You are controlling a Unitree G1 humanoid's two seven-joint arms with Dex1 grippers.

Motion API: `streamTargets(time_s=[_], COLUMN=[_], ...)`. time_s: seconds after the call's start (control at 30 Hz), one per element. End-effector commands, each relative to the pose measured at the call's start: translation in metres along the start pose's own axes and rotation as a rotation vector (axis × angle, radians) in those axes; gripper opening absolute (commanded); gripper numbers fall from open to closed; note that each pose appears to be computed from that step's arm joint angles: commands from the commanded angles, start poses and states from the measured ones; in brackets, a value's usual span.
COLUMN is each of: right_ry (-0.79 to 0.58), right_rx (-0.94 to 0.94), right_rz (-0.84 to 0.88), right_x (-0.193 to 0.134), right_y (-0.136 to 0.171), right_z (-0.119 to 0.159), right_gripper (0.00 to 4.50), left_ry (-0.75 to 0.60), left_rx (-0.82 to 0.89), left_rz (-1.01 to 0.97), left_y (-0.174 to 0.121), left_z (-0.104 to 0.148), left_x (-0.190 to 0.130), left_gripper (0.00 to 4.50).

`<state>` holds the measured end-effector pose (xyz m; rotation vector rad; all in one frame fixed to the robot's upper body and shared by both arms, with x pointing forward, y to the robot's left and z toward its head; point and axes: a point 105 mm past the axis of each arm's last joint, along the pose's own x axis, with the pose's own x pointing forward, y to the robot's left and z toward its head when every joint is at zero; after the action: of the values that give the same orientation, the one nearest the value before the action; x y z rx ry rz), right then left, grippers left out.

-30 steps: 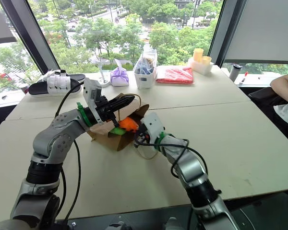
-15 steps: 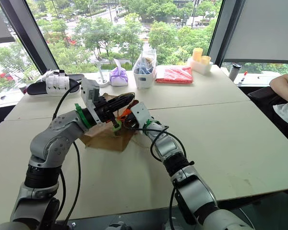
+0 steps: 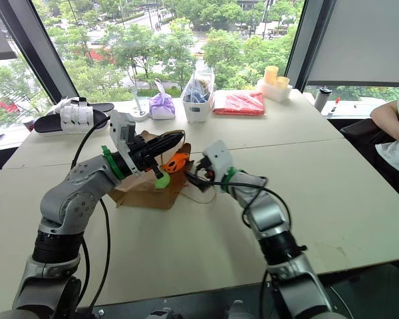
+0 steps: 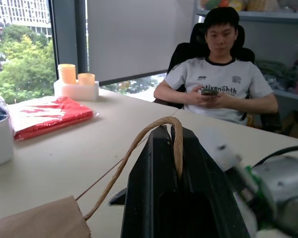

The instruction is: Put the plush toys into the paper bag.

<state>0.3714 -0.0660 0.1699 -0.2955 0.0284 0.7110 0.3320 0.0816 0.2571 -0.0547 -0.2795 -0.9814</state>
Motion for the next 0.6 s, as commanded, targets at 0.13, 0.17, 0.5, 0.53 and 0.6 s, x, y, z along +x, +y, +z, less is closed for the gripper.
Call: streamTargets(time_s=[0.13, 0.17, 0.5, 0.53, 0.6], right_ry=[0.113, 0.126, 0.183, 0.199, 0.214], right_rx=[0.029, 0.049, 0.083, 0.062, 0.036], right_rz=[-0.022, -0.033, -0.085, -0.089, -0.095], right_x=[-0.021, -0.019, 0.019, 0.023, 0.028], right_y=[-0.004, -0.004, -0.012, -0.012, -0.013], right_z=[-0.027, -0.032, -0.054, -0.057, -0.059], right_gripper=[4.47, 4.47, 4.47, 4.47, 4.47], left_ry=[-0.035, -0.035, -0.038, -0.038, -0.037], left_rx=[0.039, 0.04, 0.049, 0.05, 0.052], left_rz=[-0.018, -0.022, -0.021, -0.018, -0.015], left_y=[-0.002, -0.002, -0.004, -0.004, -0.005], left_z=[0.008, 0.008, 0.009, 0.009, 0.009], left_x=[0.001, 0.001, 0.001, 0.001, 0.001], left_gripper=[0.0, 0.0, 0.0, 0.0, 0.0])
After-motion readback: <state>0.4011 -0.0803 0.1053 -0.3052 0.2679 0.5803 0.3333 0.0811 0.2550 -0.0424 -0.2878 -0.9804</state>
